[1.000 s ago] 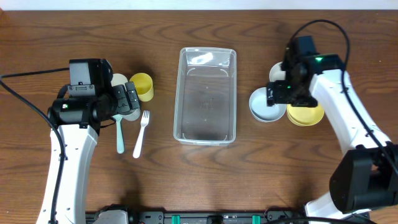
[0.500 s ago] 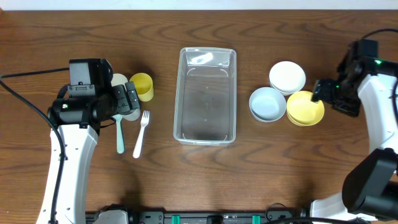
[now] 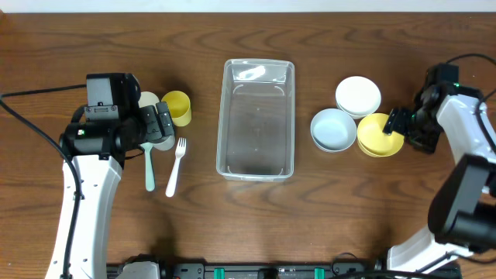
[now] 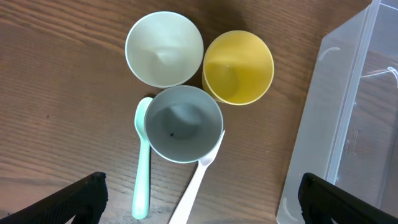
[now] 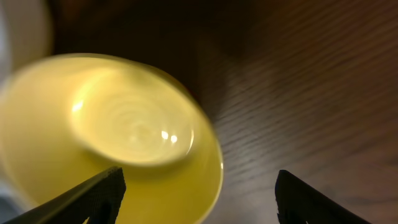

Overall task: Pack container
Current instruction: 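Move the right gripper over the yellow bowl and grasp its rim, then lift the yellow bowl and lower it into the clear container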

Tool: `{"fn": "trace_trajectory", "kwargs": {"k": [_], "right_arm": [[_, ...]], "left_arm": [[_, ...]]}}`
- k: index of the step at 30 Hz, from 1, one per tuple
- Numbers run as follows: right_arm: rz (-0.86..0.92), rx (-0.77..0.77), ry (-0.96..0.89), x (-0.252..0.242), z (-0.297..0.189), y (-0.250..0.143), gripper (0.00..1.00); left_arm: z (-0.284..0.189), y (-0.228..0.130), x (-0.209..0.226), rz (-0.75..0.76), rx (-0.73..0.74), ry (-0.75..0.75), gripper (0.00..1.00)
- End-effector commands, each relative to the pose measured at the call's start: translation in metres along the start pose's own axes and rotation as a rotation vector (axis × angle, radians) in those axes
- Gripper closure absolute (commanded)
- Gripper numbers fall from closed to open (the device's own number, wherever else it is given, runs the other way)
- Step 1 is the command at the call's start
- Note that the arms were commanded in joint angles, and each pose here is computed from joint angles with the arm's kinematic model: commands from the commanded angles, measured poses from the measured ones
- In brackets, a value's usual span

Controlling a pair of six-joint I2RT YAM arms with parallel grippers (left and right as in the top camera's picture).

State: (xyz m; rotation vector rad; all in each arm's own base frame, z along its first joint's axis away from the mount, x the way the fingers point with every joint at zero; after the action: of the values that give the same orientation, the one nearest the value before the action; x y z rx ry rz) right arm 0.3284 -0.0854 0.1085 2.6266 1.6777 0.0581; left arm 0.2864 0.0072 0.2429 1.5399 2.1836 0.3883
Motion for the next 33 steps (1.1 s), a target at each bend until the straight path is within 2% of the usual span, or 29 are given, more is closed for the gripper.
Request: {"fn": "trace_trajectory", "kwargs": {"k": [1, 8, 11, 15, 17, 23, 29, 33], "right_arm": [[0.053, 0.044, 0.003, -0.005, 0.016, 0.000, 0.31], [0.053, 0.040, 0.007, -0.004, 0.023, 0.004, 0.48], [0.052, 0.032, 0.006, -0.004, 0.022, 0.005, 0.62], [0.052, 0.033, -0.017, -0.006, 0.022, 0.004, 0.90], [0.052, 0.035, -0.046, -0.009, 0.020, 0.003, 0.97], [0.068, -0.022, -0.089, -0.015, -0.003, 0.002, 0.98], [0.071, -0.249, -0.018, -0.007, -0.080, -0.004, 0.99], [-0.009, -0.428, 0.101, 0.018, -0.142, -0.019, 0.99]], "left_arm": [[-0.002, 0.004, 0.001, 0.005, -0.012, 0.012, 0.02], [-0.002, 0.004, 0.001, 0.005, -0.012, 0.012, 0.02], [-0.002, 0.004, 0.001, 0.005, -0.012, 0.012, 0.02], [-0.002, 0.004, 0.001, 0.005, -0.012, 0.012, 0.02], [-0.002, 0.004, 0.001, 0.005, -0.012, 0.012, 0.02], [-0.002, 0.004, 0.001, 0.005, -0.012, 0.012, 0.02], [-0.002, 0.004, 0.001, 0.005, -0.012, 0.012, 0.02], [-0.002, 0.004, 0.001, 0.005, -0.012, 0.012, 0.02]]}}
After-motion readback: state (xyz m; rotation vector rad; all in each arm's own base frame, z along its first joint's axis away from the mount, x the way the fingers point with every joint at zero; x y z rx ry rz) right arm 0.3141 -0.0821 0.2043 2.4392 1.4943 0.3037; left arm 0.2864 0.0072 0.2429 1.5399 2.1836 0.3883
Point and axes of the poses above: each gripper's point midway between its finger pads, its own z axis out along the fingers, its own x axis along the line the jaws close on, y = z × x, the point moved 7 cm from there along -z, back along the fingers, and after that the axes turned 5 degrees about -z, right-handed, at the moved point
